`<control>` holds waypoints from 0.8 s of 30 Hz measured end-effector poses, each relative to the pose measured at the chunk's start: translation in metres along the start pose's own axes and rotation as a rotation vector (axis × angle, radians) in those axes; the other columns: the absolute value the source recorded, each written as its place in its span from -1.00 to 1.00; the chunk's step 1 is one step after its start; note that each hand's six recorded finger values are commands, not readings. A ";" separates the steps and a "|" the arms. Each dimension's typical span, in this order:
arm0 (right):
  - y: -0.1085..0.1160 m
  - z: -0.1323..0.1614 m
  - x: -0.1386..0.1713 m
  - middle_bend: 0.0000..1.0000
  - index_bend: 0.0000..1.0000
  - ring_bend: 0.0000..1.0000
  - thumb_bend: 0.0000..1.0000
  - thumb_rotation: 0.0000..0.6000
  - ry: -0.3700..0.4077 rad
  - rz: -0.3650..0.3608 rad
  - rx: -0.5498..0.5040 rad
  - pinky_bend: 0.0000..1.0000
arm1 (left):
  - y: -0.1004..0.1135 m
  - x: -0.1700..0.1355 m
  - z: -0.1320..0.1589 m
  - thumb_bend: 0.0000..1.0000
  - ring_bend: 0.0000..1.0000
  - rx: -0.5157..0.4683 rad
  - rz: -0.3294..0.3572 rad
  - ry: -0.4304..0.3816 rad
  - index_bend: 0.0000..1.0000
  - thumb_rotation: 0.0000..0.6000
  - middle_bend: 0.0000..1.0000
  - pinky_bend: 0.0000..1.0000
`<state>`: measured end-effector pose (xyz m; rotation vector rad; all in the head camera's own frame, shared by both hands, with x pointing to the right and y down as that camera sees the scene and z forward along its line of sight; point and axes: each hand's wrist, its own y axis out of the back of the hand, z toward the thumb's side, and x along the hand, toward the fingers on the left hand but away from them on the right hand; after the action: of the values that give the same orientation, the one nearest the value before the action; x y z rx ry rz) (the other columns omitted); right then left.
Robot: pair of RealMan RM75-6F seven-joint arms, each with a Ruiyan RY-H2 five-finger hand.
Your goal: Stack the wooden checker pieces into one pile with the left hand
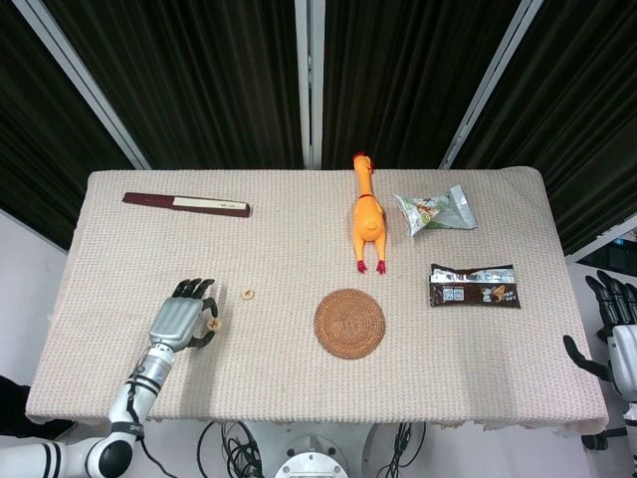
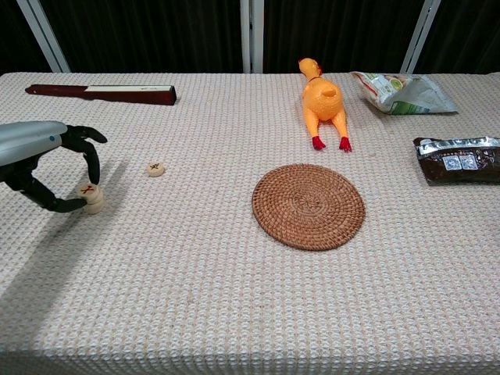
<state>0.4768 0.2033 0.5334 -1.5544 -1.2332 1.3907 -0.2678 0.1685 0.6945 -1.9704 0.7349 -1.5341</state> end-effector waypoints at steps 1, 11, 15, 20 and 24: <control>0.000 0.000 0.000 -1.00 -1.00 -1.00 -0.48 1.00 0.000 -0.001 0.000 -1.00 | 0.001 0.000 0.001 -0.44 -1.00 -0.001 0.003 -0.002 -0.14 1.00 -0.87 -1.00; -0.001 0.000 0.000 -1.00 -1.00 -1.00 -0.48 1.00 -0.005 0.003 0.001 -1.00 | 0.008 -0.009 0.013 -0.45 -1.00 -0.011 0.006 -0.042 -0.22 1.00 -0.90 -1.00; 0.000 0.000 0.001 -1.00 -1.00 -1.00 -0.48 1.00 -0.004 0.000 0.000 -1.00 | 0.018 -0.011 0.025 -0.45 -1.00 -0.016 0.029 -0.067 -0.24 1.00 -0.90 -1.00; 0.000 0.000 0.001 -1.00 -1.00 -1.00 -0.48 1.00 -0.004 0.001 0.000 -1.00 | 0.030 0.004 0.042 -0.45 -1.00 0.006 0.069 -0.084 -0.24 1.00 -0.90 -1.00; 0.000 -0.001 0.000 -1.00 -1.00 -1.00 -0.48 1.00 -0.006 0.003 -0.002 -1.00 | 0.030 0.018 0.051 -0.45 -1.00 0.025 0.061 -0.068 -0.23 1.00 -0.90 -1.00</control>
<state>0.4778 0.2034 0.5337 -1.5550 -1.2360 1.3971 -0.2177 0.1383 0.6750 -1.9541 0.7376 -1.4274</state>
